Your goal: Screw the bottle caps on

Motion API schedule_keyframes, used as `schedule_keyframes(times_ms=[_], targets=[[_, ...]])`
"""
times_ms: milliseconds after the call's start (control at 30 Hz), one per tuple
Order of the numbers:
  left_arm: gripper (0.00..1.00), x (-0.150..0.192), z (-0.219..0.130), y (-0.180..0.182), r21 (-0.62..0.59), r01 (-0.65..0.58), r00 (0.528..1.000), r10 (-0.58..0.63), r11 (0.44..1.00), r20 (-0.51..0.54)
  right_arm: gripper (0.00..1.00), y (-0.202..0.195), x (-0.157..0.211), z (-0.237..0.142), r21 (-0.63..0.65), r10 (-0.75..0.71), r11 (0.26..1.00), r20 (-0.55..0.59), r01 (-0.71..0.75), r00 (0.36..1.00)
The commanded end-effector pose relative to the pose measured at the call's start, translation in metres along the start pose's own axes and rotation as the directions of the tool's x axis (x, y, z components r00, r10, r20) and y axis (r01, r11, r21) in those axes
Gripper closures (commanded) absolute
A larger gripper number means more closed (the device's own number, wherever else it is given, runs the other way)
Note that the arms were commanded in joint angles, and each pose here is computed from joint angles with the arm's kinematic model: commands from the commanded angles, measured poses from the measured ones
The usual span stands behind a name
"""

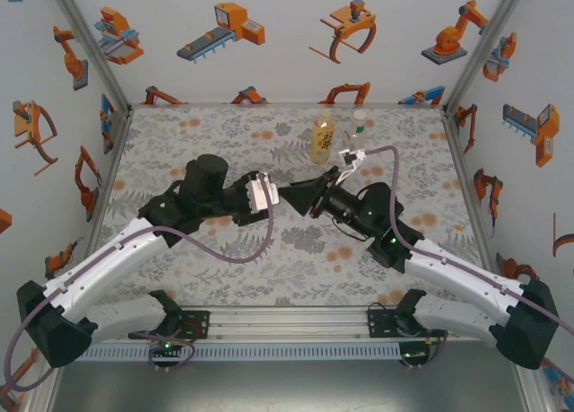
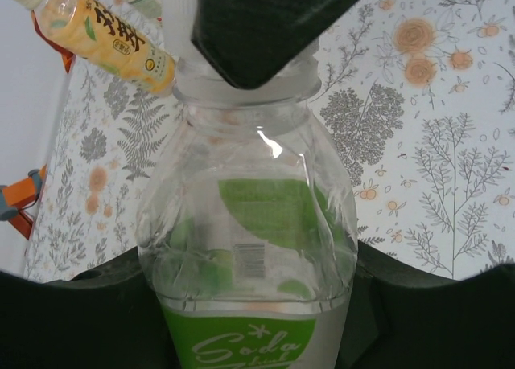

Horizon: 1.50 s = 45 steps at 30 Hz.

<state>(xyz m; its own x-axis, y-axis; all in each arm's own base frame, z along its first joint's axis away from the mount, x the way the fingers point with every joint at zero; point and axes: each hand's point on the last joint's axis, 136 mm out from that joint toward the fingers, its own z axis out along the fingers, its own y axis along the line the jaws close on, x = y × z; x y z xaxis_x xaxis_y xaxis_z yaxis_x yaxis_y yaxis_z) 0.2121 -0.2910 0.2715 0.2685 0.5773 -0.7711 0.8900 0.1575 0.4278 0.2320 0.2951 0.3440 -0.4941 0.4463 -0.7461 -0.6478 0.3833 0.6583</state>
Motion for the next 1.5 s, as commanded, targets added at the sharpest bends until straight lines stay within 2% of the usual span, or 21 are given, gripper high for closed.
schedule_keyframes(times_ms=[0, 67, 300, 500, 600, 633, 700, 833, 1000, 1100, 1200, 1267, 1333, 1467], targets=[[1.0, -0.03, -0.006, 0.011, -0.06, -0.024, 0.994, 0.03, 0.998, 0.103, 1.0, -0.06, 0.017, -0.007, 0.295, 0.338, 0.893, 0.06, -0.34, 0.939], [1.0, -0.027, -0.004, 0.013, -0.065, -0.024, 0.995, 0.03, 0.998, 0.09, 1.0, -0.065, 0.023, -0.01, 0.318, 0.4, 0.859, 0.07, -0.401, 0.914], [1.0, -0.022, 0.003, 0.008, -0.026, -0.028, 0.998, 0.029, 0.999, 0.064, 1.0, -0.061, 0.021, -0.014, 0.317, 0.412, 0.854, 0.068, -0.412, 0.909], [1.0, -0.018, 0.005, -0.014, 0.11, -0.079, 0.996, 0.074, 0.991, 0.048, 0.6, -0.026, 0.006, -0.007, 0.204, 0.217, 0.957, -0.037, -0.205, 0.976], [1.0, -0.018, 0.003, -0.023, 0.154, -0.1, 0.994, 0.093, 0.983, 0.055, 0.35, -0.006, -0.006, -0.012, 0.145, 0.054, 0.988, -0.071, -0.043, 0.996], [1.0, -0.017, 0.003, -0.025, 0.165, -0.106, 0.994, 0.098, 0.981, 0.056, 0.3, -0.002, -0.012, -0.017, 0.148, -0.003, 0.989, -0.078, 0.015, 0.997], [1.0, -0.016, 0.002, -0.03, 0.188, -0.117, 0.992, 0.107, 0.975, 0.061, 0.28, 0.006, -0.02, -0.026, 0.139, -0.126, 0.981, -0.096, 0.139, 0.987], [1.0, -0.016, -0.001, -0.041, 0.245, -0.129, 0.99, 0.112, 0.961, 0.081, 0.29, 0.029, -0.026, -0.044, 0.031, -0.407, 0.91, -0.118, 0.413, 0.906], [1.0, -0.017, -0.003, -0.052, 0.317, -0.131, 0.99, 0.11, 0.94, 0.084, 0.29, 0.066, -0.014, -0.067, -0.206, -0.685, 0.722, -0.081, 0.66, 0.724], [1.0, -0.016, -0.005, -0.059, 0.357, -0.13, 0.991, 0.106, 0.925, 0.086, 0.33, 0.077, 0.013, -0.075, -0.381, -0.791, 0.595, -0.119, 0.708, 0.601], [1.0, -0.018, -0.006, -0.064, 0.382, -0.128, 0.99, 0.097, 0.915, 0.1, 0.38, 0.073, 0.029, -0.076, -0.464, -0.855, 0.504, -0.15, 0.729, 0.496], [1.0, -0.019, -0.006, -0.066, 0.391, -0.126, 0.99, 0.091, 0.912, 0.107, 0.38, 0.069, 0.039, -0.077, -0.507, -0.895, 0.431, -0.13, 0.747, 0.427], [1.0, -0.021, -0.007, -0.065, 0.387, -0.126, 0.99, 0.09, 0.913, 0.112, 0.38, 0.069, 0.043, -0.075, -0.531, -0.918, 0.374, -0.097, 0.76, 0.384], [1.0, -0.021, -0.005, -0.062, 0.371, -0.117, 0.991, 0.083, 0.921, 0.107, 0.4, 0.07, 0.047, -0.067, -0.55, -0.929, 0.335, -0.057, 0.765, 0.365]])
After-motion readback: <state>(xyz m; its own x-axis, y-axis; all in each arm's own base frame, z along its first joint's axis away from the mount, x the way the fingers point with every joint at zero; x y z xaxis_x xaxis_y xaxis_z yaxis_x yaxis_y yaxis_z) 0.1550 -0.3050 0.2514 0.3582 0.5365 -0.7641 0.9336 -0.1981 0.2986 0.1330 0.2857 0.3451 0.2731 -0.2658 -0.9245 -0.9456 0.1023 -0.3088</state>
